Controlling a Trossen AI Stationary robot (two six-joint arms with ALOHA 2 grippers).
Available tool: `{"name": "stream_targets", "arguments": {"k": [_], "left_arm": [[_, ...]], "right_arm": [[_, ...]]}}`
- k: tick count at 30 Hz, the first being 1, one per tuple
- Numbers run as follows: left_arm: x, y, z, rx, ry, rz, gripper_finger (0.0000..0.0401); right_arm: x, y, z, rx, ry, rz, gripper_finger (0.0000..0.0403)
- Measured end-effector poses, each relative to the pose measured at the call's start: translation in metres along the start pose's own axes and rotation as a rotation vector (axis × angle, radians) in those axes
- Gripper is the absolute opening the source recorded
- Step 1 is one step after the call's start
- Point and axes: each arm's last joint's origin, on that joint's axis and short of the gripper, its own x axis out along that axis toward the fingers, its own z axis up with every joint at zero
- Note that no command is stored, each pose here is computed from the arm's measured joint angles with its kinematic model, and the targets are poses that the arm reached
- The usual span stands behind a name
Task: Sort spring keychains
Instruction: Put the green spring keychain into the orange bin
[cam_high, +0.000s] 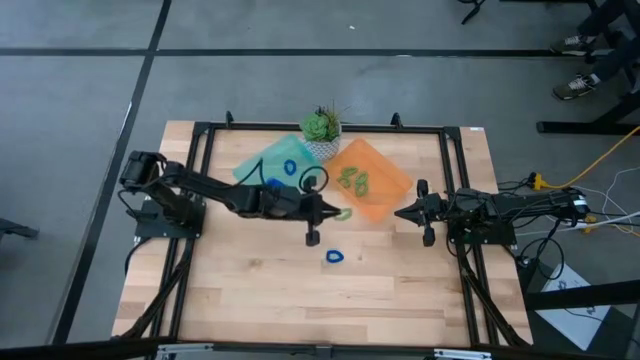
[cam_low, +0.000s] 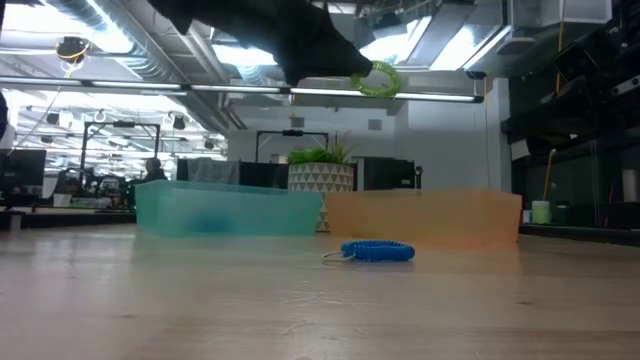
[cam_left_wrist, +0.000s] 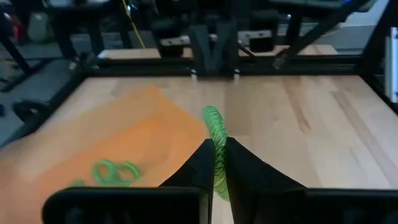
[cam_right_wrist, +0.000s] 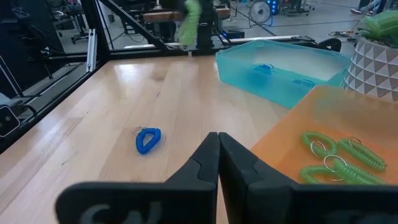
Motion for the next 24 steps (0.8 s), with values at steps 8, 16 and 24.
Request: {"name": "stream_targets", "arguments": {"k": [8,16,24], "left_arm": [[0.003,0.016,0.004,0.087,-0.035,0.049,0.0019],[0.005,0.040,0.007,0.173,-0.055,0.129,0.0019],[0.007,0.073,0.006,0.161,-0.046,0.158,0.0019]], "right_arm": [[0.000,0.000,0.000,0.000,0.000,0.000,0.0007],[0.000,0.000,0.000,0.000,0.000,0.000,0.0007],[0.000,0.000,0.000,0.000,0.000,0.000,0.0007]]}}
